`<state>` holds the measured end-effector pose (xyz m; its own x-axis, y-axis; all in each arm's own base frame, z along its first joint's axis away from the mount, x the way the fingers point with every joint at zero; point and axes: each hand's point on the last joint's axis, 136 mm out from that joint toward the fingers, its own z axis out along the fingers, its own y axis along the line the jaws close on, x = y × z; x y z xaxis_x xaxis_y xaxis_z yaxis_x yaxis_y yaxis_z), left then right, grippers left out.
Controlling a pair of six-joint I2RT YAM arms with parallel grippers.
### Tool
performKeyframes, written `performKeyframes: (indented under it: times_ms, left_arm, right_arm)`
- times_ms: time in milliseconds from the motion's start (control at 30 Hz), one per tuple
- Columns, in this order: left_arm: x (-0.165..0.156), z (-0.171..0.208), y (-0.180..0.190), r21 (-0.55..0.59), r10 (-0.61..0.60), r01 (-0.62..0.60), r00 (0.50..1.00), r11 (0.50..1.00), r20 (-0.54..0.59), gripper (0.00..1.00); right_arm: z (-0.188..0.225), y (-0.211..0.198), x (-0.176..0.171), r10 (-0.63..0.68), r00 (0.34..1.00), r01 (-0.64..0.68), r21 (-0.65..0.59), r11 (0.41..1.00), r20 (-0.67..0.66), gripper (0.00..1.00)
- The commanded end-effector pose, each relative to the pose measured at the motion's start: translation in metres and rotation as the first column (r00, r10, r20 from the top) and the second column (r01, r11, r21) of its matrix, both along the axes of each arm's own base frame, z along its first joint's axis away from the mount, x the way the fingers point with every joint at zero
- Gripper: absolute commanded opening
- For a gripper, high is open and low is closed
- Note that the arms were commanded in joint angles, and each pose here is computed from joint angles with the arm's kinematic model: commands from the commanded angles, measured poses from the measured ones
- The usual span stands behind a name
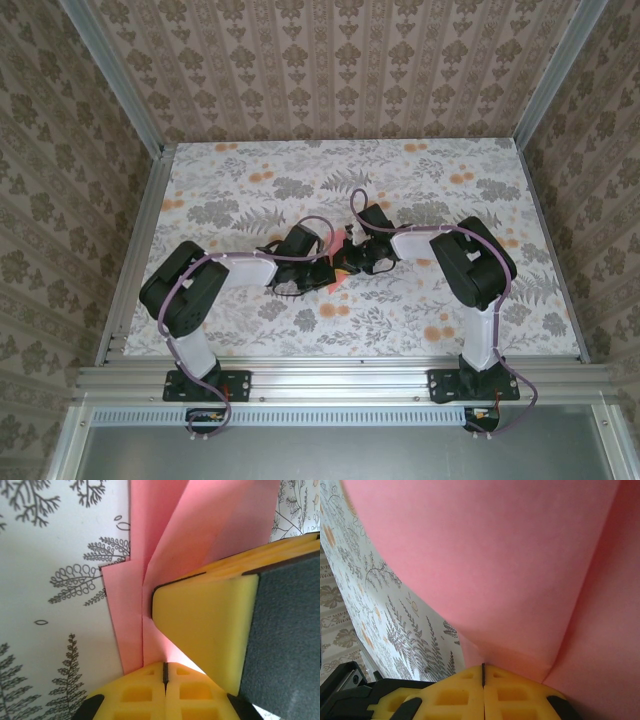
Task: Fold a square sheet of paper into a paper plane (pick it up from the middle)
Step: Fourth fold the wing at the center of the table.
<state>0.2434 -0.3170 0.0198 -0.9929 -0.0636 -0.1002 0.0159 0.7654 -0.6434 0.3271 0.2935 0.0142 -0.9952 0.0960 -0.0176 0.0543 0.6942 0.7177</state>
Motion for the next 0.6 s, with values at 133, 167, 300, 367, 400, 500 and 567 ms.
performKeyframes:
  times_ms: [133,167,300,367,400,500,567]
  left_arm:
    - [-0.022,-0.026,0.029,0.138,0.023,-0.014,0.998,0.990,-0.063,0.04]
    - [-0.023,-0.023,0.029,0.131,0.020,-0.012,0.998,0.991,-0.058,0.04]
    - [-0.023,-0.017,0.026,0.114,-0.001,0.007,0.999,0.993,-0.048,0.05]
    - [-0.024,-0.016,0.025,0.106,-0.009,0.014,0.999,0.994,-0.047,0.05]
    - [-0.025,-0.016,0.025,0.103,-0.011,0.016,0.999,0.995,-0.049,0.05]
    - [-0.026,-0.017,0.025,0.101,-0.019,0.025,0.998,0.995,-0.053,0.05]
    - [-0.026,-0.017,0.024,0.100,-0.025,0.030,0.998,0.995,-0.053,0.05]
  right_arm:
    - [-0.002,-0.018,0.004,-0.031,1.000,0.030,-0.090,0.995,-0.006,0.07]
    - [-0.002,-0.018,0.004,-0.024,1.000,0.024,-0.093,0.995,-0.007,0.07]
    - [0.002,-0.015,0.004,-0.017,1.000,0.017,-0.074,0.997,-0.003,0.08]
    - [0.013,-0.012,0.006,-0.015,1.000,0.015,-0.044,0.999,0.016,0.08]
    - [0.019,-0.012,0.006,-0.013,0.999,0.015,-0.043,0.999,0.031,0.09]
    - [0.034,-0.017,0.007,-0.013,0.998,0.016,-0.042,0.999,0.069,0.09]
    - [0.039,-0.018,0.006,-0.014,0.997,0.017,-0.036,0.999,0.077,0.09]
